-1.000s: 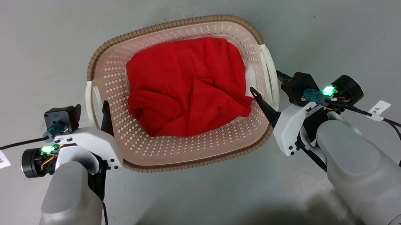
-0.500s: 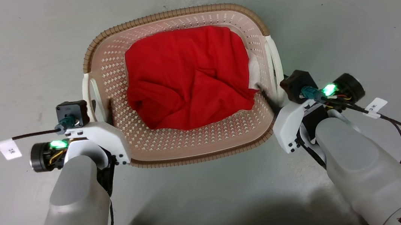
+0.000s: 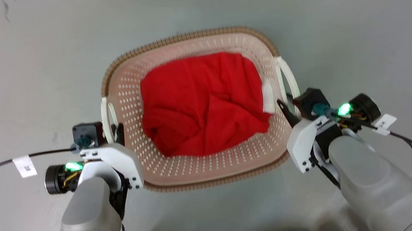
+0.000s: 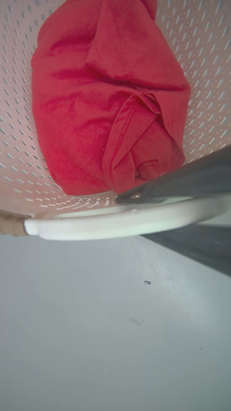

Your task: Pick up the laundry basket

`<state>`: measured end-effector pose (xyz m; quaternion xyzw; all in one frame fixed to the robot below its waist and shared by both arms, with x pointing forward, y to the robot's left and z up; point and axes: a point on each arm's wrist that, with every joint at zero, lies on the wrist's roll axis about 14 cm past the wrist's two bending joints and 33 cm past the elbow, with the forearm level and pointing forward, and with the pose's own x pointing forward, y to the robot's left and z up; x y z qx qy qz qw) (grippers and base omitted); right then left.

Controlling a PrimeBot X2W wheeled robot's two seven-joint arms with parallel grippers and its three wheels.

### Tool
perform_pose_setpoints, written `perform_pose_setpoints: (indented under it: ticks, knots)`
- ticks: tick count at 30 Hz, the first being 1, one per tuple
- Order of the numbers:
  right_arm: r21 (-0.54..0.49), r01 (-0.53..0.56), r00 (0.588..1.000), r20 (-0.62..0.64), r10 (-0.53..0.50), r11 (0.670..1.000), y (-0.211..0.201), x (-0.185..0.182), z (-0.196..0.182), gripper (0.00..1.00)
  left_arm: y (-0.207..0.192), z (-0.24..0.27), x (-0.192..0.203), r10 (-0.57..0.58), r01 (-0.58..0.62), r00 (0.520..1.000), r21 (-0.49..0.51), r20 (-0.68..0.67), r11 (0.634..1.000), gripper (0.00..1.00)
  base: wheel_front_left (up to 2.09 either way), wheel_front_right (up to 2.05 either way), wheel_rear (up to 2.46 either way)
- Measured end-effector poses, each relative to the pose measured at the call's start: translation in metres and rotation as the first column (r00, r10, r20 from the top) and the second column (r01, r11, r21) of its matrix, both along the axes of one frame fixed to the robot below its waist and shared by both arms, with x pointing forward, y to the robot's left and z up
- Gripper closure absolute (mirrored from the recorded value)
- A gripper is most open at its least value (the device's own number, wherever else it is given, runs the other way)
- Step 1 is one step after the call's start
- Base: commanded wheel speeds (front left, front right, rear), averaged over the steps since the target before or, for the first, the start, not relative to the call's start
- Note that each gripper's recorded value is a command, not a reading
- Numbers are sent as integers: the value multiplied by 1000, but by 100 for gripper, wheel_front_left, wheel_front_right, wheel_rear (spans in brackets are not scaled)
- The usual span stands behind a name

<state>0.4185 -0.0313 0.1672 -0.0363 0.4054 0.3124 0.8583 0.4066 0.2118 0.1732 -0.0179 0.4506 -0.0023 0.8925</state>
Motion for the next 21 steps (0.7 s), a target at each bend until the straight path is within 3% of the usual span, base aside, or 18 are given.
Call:
perform_pose_setpoints:
  ticks: [21]
  knots:
    - [-81, 42, 999, 35, -40, 996, -38, -48, 87, 100, -45, 79, -23, -118, 120, 992, -60, 36, 991, 100, 0, 0, 0]
